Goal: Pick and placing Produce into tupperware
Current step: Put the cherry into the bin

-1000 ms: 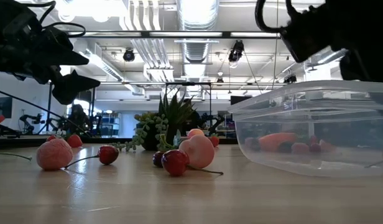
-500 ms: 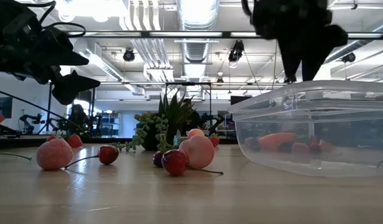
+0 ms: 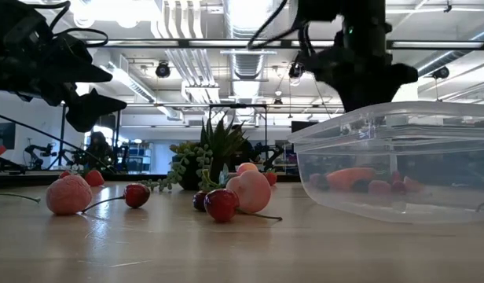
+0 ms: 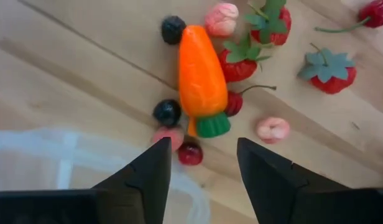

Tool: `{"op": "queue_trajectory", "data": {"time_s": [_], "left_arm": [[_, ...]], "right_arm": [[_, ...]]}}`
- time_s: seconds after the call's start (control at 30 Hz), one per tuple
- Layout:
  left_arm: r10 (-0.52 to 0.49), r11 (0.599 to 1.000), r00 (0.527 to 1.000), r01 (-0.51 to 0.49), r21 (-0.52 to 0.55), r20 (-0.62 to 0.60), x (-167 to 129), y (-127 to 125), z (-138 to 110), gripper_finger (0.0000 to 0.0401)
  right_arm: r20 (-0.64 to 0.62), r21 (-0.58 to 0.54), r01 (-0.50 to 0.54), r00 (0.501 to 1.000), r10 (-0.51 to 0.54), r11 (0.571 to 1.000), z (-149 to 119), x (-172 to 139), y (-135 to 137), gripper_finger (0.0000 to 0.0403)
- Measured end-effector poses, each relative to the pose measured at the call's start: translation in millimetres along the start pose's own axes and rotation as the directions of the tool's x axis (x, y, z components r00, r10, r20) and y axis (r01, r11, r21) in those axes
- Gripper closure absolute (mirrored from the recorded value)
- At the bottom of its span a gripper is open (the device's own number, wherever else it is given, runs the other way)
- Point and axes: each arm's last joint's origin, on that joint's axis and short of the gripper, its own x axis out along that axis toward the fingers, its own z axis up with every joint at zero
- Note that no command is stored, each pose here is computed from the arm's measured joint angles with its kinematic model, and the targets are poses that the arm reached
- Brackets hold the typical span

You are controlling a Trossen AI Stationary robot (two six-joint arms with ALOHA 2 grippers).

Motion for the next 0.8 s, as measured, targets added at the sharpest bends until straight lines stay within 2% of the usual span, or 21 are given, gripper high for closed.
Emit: {"op": "queue_trajectory", "data": {"time_s": [0.07, 0.2, 0.33, 0.43, 0.57, 0.8], "left_arm": [[0.000, 1.000, 1.000, 0.000, 0.000, 0.000, 0.0, 0.0, 0.0, 0.0125], [0.000, 1.000, 1.000, 0.000, 0.000, 0.000, 0.0, 0.0, 0.0, 0.0125], [0.000, 1.000, 1.000, 0.000, 0.000, 0.000, 0.0, 0.0, 0.0, 0.0125], [0.000, 1.000, 1.000, 0.000, 0.000, 0.000, 0.0, 0.0, 0.0, 0.0125], [-0.001, 1.000, 1.000, 0.001, 0.000, 0.000, 0.0, 0.0, 0.0, 0.0125], [0.000, 1.000, 1.000, 0.000, 0.000, 0.000, 0.0, 0.0, 0.0, 0.0125]], "right_arm": [[-0.039, -0.003, -0.003, 0.999, 0.003, 1.000, 3.1, 12.3, 5.3, 0.0231], [-0.078, -0.011, 0.054, 0.995, -0.055, 0.998, 5.7, 32.7, 12.3, 0.0238], [-0.095, -0.024, 0.053, 0.994, -0.055, 0.998, 3.3, 31.9, 14.2, 0.0244], [-0.132, -0.043, 0.089, 0.987, -0.094, 0.995, -5.1, 31.3, 12.7, 0.0248], [-0.173, -0.073, 0.076, 0.981, -0.088, 0.994, -18.6, 30.2, 17.8, 0.0250], [-0.174, -0.044, 0.080, 0.981, -0.087, 0.996, -27.9, 29.6, 22.0, 0.0248]]}}
